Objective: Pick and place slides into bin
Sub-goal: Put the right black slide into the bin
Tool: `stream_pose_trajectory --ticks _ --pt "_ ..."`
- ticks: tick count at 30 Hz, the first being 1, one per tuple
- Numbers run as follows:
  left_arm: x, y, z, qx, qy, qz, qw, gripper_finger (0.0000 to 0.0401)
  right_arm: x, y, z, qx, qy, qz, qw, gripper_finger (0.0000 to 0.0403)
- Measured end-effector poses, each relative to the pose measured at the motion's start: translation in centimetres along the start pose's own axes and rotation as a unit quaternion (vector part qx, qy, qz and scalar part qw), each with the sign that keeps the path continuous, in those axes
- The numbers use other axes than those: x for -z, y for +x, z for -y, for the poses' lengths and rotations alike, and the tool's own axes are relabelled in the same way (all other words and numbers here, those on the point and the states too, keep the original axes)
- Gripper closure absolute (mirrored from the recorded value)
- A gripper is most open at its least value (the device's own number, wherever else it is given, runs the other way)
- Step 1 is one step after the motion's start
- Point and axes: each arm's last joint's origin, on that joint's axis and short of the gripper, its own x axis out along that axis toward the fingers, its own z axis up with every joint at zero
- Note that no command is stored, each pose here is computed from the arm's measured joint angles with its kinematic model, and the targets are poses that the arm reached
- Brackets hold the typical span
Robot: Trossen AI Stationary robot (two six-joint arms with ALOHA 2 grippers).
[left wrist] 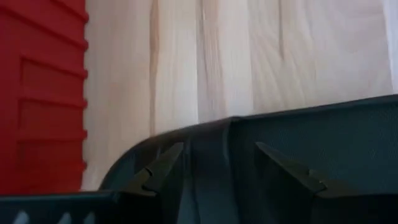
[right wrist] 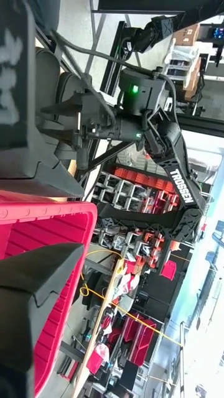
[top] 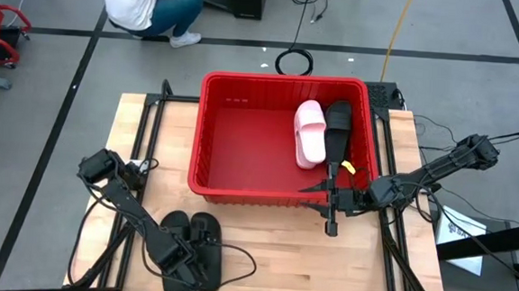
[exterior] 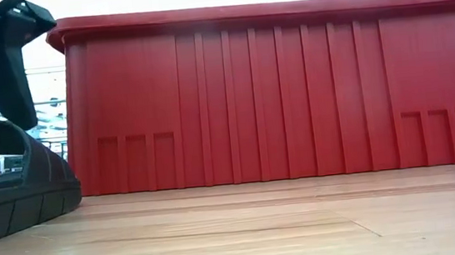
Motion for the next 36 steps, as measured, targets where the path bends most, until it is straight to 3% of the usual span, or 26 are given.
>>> stream_pose_trajectory --ticks 8,24,28,36 --pt "0.8 0.1 -0.5 -0.023 -0.013 -0.032 0.999 0.0215 0.0 0.0 0.0 0.000 0.000 -0.001 1.000 0.0288" --pt "0.5 0.2 -0.9 -0.045 -0.014 -0.017 0.999 0.0217 0.0 0.0 0.0 0.000 0.000 -0.001 1.000 0.0289" --pt "0.5 0.3 -1.1 -0.049 -0.015 -0.021 0.998 0.0248 0.0 0.0 0.0 0.000 -0.001 -0.001 1.000 0.0289" --pt "0.2 0.5 -1.5 -0.033 -0.028 -0.036 0.998 0.0354 0.0 0.0 0.0 0.000 -0.002 -0.001 1.000 0.0289"
